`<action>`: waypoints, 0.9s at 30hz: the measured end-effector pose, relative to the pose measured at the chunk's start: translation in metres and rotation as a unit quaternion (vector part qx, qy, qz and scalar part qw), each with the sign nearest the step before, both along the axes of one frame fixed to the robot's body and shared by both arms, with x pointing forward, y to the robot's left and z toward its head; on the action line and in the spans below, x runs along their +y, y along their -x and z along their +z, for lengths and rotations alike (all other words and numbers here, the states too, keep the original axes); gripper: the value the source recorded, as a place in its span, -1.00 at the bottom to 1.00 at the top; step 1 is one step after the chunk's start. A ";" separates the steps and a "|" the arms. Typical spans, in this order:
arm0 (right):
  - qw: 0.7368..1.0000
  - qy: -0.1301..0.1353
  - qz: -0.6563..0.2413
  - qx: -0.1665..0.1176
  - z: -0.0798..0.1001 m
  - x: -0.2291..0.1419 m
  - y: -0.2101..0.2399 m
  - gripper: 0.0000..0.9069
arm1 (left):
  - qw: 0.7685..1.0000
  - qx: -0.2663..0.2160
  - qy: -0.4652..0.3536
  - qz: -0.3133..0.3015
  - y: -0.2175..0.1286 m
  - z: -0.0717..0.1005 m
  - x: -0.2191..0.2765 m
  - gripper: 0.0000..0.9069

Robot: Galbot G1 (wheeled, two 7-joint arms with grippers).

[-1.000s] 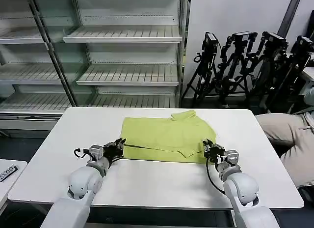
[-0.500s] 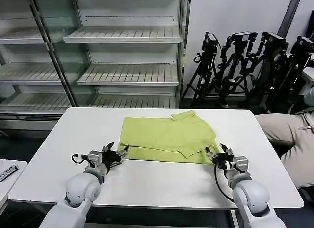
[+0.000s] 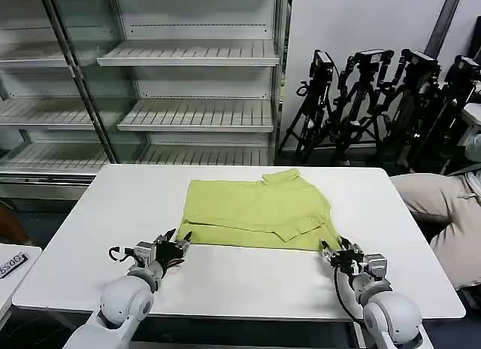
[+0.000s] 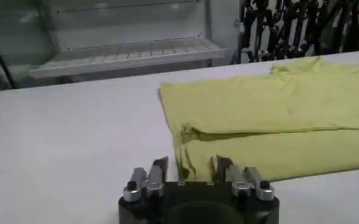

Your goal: Fold and organize the clothes.

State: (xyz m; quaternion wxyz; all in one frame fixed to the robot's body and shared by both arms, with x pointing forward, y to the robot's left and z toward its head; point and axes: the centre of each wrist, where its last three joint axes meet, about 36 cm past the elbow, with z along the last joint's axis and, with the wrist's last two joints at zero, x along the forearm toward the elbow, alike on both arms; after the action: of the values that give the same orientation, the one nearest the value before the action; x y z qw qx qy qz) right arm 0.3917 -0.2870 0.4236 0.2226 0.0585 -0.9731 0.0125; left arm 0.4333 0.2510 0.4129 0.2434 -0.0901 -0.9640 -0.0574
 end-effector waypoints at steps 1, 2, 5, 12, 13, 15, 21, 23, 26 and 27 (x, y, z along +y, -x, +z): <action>1.000 -0.001 0.001 0.001 -0.001 0.000 0.001 -1.00 | 1.000 0.001 -0.001 -0.001 0.001 -0.001 0.000 -1.00; 1.000 -0.001 0.001 0.002 -0.001 0.001 0.002 -1.00 | 1.000 0.001 -0.003 -0.003 0.002 -0.001 -0.001 -1.00; 1.000 -0.001 0.002 0.004 0.000 0.000 0.006 -1.00 | 1.000 0.002 -0.006 -0.005 0.004 -0.002 -0.001 -1.00; 1.000 -0.001 0.009 0.006 0.007 0.001 0.031 -1.00 | 1.000 0.001 -0.020 -0.004 0.021 0.000 0.005 -1.00; 1.000 -0.001 0.011 0.006 0.009 0.002 0.037 -1.00 | 1.000 0.001 -0.021 -0.004 0.027 0.001 0.007 -1.00; 1.000 -0.001 0.013 0.006 0.012 0.003 0.050 -1.00 | 1.000 0.003 -0.021 -0.005 0.040 0.003 0.009 -1.00; 1.000 0.003 0.020 0.005 0.023 0.006 0.088 -1.00 | 1.000 0.011 -0.019 -0.008 0.083 0.013 0.014 -0.98; 1.000 0.007 0.022 0.006 0.026 0.007 0.101 -1.00 | 1.000 0.013 -0.019 -0.009 0.095 0.017 0.014 -0.96; 1.000 0.011 0.024 0.010 0.030 0.009 0.118 -1.00 | 1.000 0.018 -0.023 -0.012 0.111 0.021 0.014 -0.89; 1.000 0.013 0.025 0.011 0.031 0.011 0.124 -1.00 | 0.999 0.019 -0.023 -0.012 0.114 0.022 0.015 -0.78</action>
State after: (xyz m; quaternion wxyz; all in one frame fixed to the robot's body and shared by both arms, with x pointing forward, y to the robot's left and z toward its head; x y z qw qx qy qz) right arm 0.2678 -0.2763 0.4542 0.2341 0.0801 -0.9685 0.0300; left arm 0.3188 0.2655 0.4344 0.2630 -0.0968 -0.9565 -0.0807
